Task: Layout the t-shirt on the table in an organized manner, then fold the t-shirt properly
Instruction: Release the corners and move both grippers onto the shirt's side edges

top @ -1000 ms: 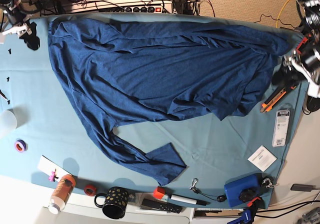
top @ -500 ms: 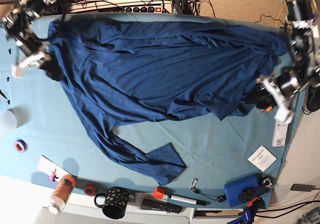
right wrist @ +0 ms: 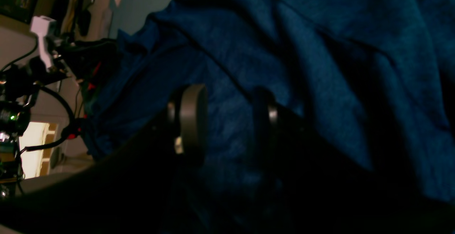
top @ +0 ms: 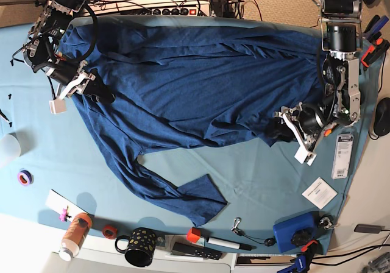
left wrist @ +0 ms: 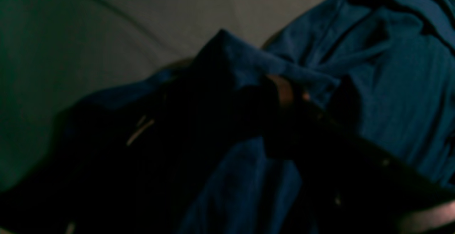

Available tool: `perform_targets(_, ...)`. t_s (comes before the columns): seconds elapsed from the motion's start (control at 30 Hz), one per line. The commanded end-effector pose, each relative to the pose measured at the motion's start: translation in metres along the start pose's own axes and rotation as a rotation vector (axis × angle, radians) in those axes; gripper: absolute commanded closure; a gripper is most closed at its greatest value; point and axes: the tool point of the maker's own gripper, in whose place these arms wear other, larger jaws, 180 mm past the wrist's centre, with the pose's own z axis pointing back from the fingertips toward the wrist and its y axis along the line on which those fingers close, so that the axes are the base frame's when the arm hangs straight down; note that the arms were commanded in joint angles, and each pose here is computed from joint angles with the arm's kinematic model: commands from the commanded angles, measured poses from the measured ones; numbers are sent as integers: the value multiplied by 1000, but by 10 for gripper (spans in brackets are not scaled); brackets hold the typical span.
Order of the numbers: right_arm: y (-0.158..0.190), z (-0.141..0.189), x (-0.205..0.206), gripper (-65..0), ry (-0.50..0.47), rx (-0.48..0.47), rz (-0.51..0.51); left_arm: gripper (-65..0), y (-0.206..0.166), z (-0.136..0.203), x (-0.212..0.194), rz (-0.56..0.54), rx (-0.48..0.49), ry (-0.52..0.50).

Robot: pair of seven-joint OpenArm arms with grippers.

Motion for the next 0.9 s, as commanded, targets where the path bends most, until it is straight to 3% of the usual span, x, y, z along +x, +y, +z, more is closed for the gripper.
perform_targets(0.0,4,6,19,-219,-53,12,34,-307,8,3,16,-6,12,-26)
perform_targets(0.13,4,6,19,-219,-54,11,33,-270,11,-1,13,34,-8,-21)
perform_targets(0.3,3,6,19,-219,-51,8,34,-134,-10,1,29,28,-125,-79)
perform_targets(0.4,2,6,18,-219,-50,6,33,-5,-16,2,36,5,-154,-93)
perform_targets(0.6,0,5,16,-219,-38,-8,36,0,-14,4,46,-5,-149,-111)
perform_targets(0.87,-12,6,11,-219,-12,-73,50,0,19,29,78,44,-64,-242)
